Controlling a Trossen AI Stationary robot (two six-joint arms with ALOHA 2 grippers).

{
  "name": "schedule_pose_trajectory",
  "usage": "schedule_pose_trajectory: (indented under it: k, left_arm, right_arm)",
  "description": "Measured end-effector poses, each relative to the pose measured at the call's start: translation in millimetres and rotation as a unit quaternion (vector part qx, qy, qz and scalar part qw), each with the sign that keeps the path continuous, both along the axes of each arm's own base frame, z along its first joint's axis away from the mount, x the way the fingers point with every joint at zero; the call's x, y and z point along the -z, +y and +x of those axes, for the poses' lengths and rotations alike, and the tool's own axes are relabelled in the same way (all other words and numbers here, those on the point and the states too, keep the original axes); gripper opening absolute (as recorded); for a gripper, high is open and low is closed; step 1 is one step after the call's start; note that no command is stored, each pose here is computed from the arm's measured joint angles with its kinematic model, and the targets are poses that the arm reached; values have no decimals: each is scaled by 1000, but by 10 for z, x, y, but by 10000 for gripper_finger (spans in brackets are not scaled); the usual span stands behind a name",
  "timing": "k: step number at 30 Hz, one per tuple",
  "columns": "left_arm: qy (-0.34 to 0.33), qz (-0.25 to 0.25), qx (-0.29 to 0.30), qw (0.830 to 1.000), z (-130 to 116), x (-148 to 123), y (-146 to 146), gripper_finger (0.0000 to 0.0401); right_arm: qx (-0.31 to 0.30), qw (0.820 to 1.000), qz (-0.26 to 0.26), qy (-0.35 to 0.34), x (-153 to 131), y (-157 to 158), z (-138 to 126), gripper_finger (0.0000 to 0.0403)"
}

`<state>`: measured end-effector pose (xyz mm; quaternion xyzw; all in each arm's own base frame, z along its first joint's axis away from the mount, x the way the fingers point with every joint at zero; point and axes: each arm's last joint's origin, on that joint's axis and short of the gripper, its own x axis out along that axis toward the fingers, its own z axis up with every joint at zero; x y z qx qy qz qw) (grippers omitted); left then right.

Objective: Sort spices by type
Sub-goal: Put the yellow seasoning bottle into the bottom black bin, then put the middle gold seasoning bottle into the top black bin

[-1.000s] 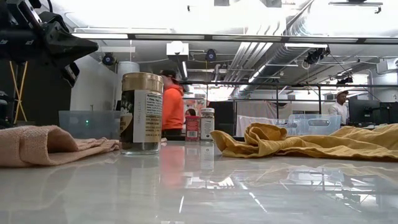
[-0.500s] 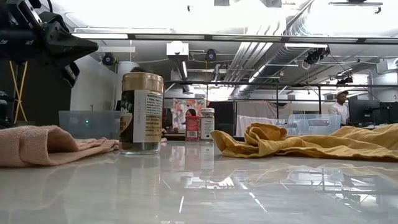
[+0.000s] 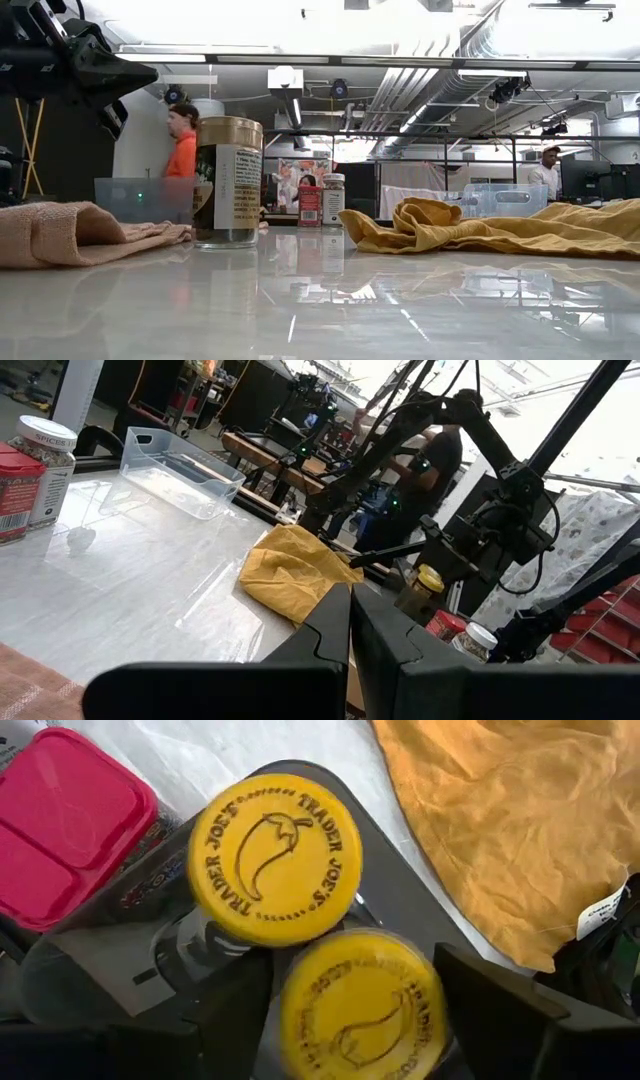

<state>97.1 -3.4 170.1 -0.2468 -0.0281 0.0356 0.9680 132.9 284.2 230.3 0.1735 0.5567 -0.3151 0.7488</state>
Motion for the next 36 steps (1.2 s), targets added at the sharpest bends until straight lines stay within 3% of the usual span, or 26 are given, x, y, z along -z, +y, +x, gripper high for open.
schedule_pose_trajectory:
  k: [5, 13, 20, 24, 27, 31, 36]
  left_arm:
    - [0, 0, 0, 1000, 0, -1, 0, 0]
    - [0, 0, 0, 1000, 0, 0, 0, 0]
    - [0, 0, 0, 1000, 0, -1, 0, 0]
    - [0, 0, 0, 1000, 0, -1, 0, 0]
    - [0, 0, 0, 1000, 0, -1, 0, 0]
    - [0, 0, 0, 1000, 0, -1, 0, 0]
    - [0, 0, 0, 1000, 0, 0, 0, 0]
  right_arm:
    - [-3, 1000, 4, 14, 2, 3, -7, 302]
    - [-34, 995, 33, 88, -18, 8, -40, 305]
    - [-52, 993, 80, 62, -342, -119, -94, 305]
    - [-68, 990, 121, 2, -693, -225, -116, 305]
    - [-53, 986, 127, -98, -986, -395, -38, 305]
    - [-20, 968, 72, -240, -1276, -748, 197, 305]
    - [-17, 966, 24, -259, -1331, -1129, 731, 305]
